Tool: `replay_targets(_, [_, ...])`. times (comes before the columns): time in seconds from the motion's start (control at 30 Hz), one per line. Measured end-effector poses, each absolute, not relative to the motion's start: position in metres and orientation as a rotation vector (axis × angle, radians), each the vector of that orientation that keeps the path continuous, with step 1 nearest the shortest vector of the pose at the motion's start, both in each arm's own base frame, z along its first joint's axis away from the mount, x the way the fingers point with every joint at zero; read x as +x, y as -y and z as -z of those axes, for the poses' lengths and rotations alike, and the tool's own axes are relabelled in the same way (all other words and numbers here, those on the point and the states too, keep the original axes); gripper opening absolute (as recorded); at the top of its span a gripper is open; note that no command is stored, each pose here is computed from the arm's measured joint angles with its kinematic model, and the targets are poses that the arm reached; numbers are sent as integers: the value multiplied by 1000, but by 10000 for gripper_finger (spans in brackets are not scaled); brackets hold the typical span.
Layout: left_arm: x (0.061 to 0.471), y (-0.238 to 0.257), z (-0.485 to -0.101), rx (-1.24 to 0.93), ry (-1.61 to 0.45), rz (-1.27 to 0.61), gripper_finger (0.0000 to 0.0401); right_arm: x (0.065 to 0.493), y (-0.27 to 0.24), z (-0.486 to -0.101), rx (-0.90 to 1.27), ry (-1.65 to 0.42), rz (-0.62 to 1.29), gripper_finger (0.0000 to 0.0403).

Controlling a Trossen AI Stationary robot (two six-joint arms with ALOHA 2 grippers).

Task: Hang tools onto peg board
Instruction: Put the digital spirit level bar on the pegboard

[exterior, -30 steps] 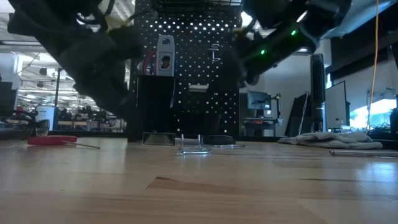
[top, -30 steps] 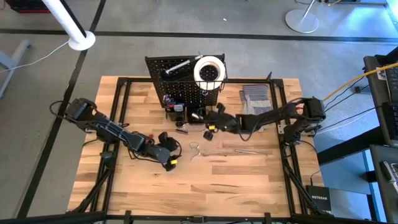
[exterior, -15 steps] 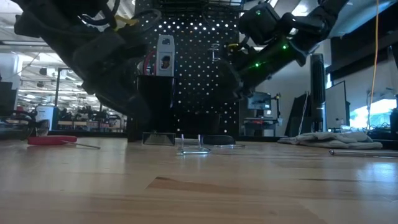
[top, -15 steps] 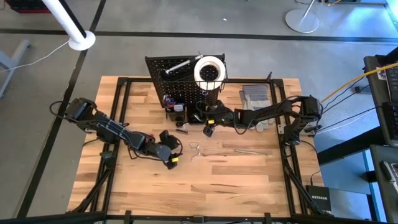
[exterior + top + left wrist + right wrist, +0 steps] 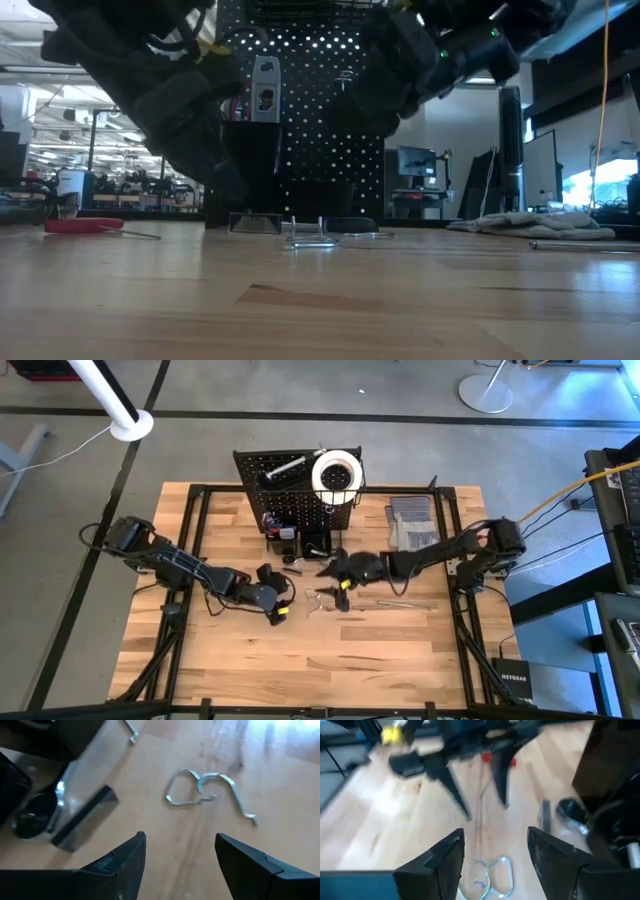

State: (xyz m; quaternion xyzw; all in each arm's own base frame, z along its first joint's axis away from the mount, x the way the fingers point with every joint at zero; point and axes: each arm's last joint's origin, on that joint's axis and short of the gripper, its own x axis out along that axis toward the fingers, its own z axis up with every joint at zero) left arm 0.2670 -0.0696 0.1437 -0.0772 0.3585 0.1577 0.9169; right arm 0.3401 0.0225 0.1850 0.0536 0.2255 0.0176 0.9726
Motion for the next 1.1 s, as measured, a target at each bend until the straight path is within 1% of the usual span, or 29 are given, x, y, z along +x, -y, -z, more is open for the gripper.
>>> replay_targets(0.17, [269,59,-143,-76,-753,-328,223,345,-45,-159,55,-509,12,218])
replay_targets(0.33, [271,49,-144,113,-779,-309,223,347,-54,-136,31,-575,19,218])
replay_targets(0.43, [274,39,-141,194,-803,-312,223,348,-54,-131,42,-583,24,218])
replay_targets(0.57, [277,24,-131,226,-853,-342,223,348,-53,-129,54,-585,30,218])
replay_targets(0.73, [279,13,-120,184,-894,-355,223,349,-53,-130,55,-579,30,218])
replay_targets(0.87, [280,12,-118,90,-902,-308,219,348,-53,-130,55,-579,30,218])
replay_targets(0.97, [280,12,-118,36,-903,-297,198,348,-53,-130,55,-579,30,218])
replay_targets(1.1, [280,12,-117,-7,-904,-308,150,348,-53,-130,53,-580,30,218])
